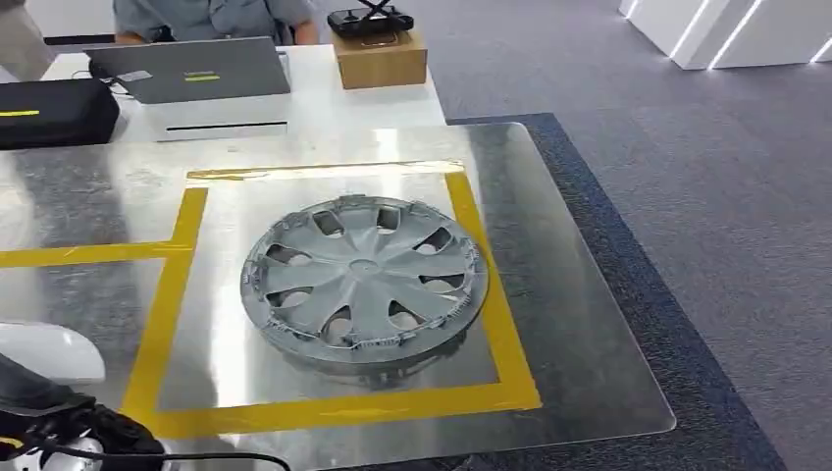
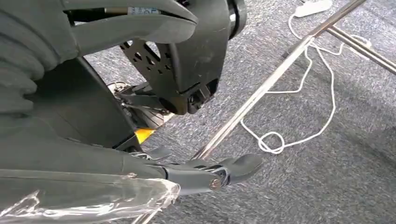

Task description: Take the parts from the cabinet and place them on the table.

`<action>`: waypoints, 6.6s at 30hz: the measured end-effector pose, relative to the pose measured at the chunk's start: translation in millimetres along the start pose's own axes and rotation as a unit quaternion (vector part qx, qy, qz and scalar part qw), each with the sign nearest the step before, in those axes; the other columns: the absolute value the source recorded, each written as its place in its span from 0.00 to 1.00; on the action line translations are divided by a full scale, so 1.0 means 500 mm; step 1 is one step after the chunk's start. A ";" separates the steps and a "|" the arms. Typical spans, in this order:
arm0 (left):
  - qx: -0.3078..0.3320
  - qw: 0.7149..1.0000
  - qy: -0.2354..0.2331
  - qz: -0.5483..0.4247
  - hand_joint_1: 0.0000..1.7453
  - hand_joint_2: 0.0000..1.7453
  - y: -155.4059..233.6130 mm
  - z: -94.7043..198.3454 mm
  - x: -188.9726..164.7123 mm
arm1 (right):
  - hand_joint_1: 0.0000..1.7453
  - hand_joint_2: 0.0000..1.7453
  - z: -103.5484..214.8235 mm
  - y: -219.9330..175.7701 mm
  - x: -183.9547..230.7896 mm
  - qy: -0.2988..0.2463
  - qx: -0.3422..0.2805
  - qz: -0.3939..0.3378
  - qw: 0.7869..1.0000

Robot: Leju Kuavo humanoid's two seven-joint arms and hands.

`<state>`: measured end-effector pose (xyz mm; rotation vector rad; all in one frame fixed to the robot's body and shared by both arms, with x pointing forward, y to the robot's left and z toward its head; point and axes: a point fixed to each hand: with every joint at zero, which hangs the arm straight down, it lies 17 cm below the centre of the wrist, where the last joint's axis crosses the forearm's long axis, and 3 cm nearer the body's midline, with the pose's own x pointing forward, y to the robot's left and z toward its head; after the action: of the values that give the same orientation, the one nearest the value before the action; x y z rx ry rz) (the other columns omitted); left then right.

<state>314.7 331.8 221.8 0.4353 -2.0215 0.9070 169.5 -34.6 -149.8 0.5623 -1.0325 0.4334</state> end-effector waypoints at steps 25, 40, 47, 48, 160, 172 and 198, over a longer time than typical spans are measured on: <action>0.054 0.998 0.007 0.011 0.00 0.00 0.077 -0.030 -0.003 | 0.00 0.00 0.000 0.003 0.000 0.000 0.006 0.003 1.000; 0.111 0.994 0.000 -0.016 0.00 0.00 0.164 -0.055 -0.003 | 0.00 0.00 0.000 0.011 0.001 0.001 0.016 0.003 1.000; 0.127 0.991 -0.003 -0.027 0.00 0.00 0.193 -0.062 -0.004 | 0.00 0.00 0.001 0.015 0.000 0.002 0.020 0.004 1.000; 0.128 0.991 -0.003 -0.027 0.00 0.00 0.194 -0.062 -0.004 | 0.00 0.00 0.001 0.015 0.000 0.002 0.020 0.004 1.000; -0.396 0.911 0.095 -0.061 0.00 0.00 -0.320 0.241 -0.177 | 0.00 0.00 0.105 -0.117 -0.081 0.067 0.046 0.027 0.996; -0.415 0.902 0.107 -0.053 0.00 0.00 -0.355 0.267 -0.203 | 0.00 0.00 0.224 -0.154 -0.296 0.349 0.010 0.063 0.935; -0.447 0.887 0.109 -0.025 0.00 0.00 -0.408 0.294 -0.189 | 0.00 0.00 0.262 -0.138 -0.334 0.422 0.003 0.019 0.906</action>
<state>406.6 83.1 179.5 -0.1318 -1.9590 -0.0739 45.8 -182.6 -262.6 0.2985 -0.2055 0.6376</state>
